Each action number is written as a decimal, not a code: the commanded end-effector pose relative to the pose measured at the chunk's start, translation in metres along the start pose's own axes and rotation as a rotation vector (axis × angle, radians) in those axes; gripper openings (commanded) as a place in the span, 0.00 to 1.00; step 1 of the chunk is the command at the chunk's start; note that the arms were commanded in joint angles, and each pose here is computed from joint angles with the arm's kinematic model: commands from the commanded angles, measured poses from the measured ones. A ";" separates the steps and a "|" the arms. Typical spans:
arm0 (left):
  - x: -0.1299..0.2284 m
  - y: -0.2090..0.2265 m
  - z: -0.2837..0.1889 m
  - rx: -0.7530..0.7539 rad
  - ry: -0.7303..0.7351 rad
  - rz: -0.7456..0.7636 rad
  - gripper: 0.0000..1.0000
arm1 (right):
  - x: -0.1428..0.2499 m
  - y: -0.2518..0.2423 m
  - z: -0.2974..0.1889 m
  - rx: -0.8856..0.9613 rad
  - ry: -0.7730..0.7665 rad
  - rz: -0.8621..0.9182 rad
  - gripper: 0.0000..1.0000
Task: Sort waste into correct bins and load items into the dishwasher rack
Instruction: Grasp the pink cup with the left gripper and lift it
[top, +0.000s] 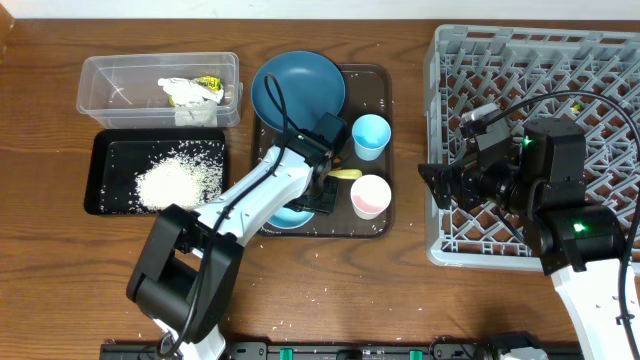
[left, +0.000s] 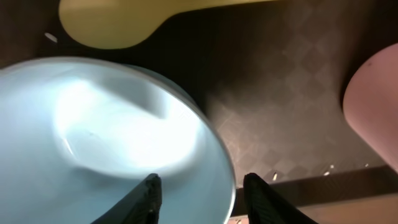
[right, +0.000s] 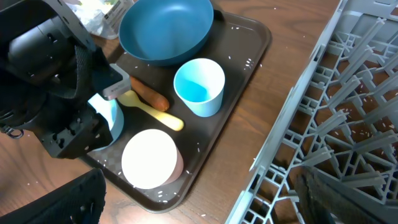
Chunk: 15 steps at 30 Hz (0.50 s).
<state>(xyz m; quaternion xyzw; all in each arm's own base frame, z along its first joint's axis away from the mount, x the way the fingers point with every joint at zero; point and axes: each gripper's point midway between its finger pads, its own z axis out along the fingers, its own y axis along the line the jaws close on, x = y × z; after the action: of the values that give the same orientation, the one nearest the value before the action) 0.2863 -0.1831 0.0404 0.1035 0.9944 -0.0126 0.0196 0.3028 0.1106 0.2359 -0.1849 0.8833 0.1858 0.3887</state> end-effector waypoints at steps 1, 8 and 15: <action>-0.008 -0.002 -0.012 0.007 -0.021 -0.011 0.49 | -0.007 0.003 -0.003 -0.001 -0.017 -0.001 0.96; -0.031 -0.030 -0.050 0.144 -0.110 -0.008 0.54 | -0.007 -0.001 -0.003 0.019 -0.016 -0.001 0.98; -0.042 -0.069 -0.049 0.257 -0.167 0.056 0.61 | -0.007 -0.003 -0.003 0.024 -0.016 0.004 0.98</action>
<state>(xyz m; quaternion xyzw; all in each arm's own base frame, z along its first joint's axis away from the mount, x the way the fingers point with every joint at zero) 0.3167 -0.2419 0.0884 0.1197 0.9808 -0.1242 0.0906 0.3045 0.1077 0.2355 -0.1812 0.8849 0.1774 0.3906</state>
